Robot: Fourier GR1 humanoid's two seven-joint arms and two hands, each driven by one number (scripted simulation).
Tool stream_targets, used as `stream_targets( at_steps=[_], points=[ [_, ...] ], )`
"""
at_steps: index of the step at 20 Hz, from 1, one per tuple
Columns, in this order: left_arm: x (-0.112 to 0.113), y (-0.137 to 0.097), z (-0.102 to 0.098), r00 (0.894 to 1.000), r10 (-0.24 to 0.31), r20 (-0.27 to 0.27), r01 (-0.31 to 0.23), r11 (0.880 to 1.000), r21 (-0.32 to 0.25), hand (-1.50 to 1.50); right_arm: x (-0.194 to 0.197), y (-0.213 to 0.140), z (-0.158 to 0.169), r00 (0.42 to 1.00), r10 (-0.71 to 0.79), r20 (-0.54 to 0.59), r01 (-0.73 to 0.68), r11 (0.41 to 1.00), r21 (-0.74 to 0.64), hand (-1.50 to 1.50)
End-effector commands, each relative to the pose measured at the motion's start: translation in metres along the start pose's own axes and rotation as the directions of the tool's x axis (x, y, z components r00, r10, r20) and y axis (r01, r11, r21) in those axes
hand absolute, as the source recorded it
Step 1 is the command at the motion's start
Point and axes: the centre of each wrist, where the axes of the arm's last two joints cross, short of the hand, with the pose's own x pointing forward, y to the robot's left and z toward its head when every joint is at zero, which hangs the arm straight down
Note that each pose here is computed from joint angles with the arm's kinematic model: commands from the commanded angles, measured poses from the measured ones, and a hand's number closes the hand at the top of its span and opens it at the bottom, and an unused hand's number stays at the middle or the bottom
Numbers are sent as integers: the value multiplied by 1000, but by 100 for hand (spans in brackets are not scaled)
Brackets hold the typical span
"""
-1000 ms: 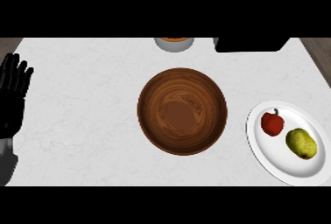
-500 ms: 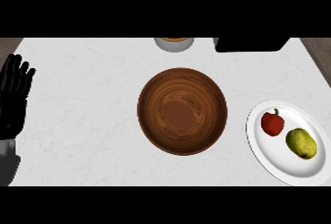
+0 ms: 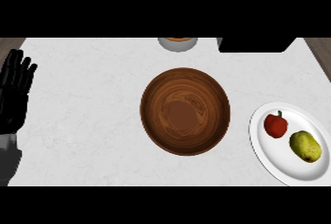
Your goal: Pick the pear from the plate and place it in the bowl
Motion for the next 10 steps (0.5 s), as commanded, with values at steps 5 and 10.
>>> stream_targets(
  at_steps=[5,10],
  points=[
    [7,-13,-11,1000,13,7,-13,1000,-6,0,-21,35,-41,1000,16,-19,-16,999,46,-150],
    [6,17,8,1000,-6,7,6,1000,-15,0,-40,32,-37,999,4,-43,-1,999,50,-150]
  ],
)
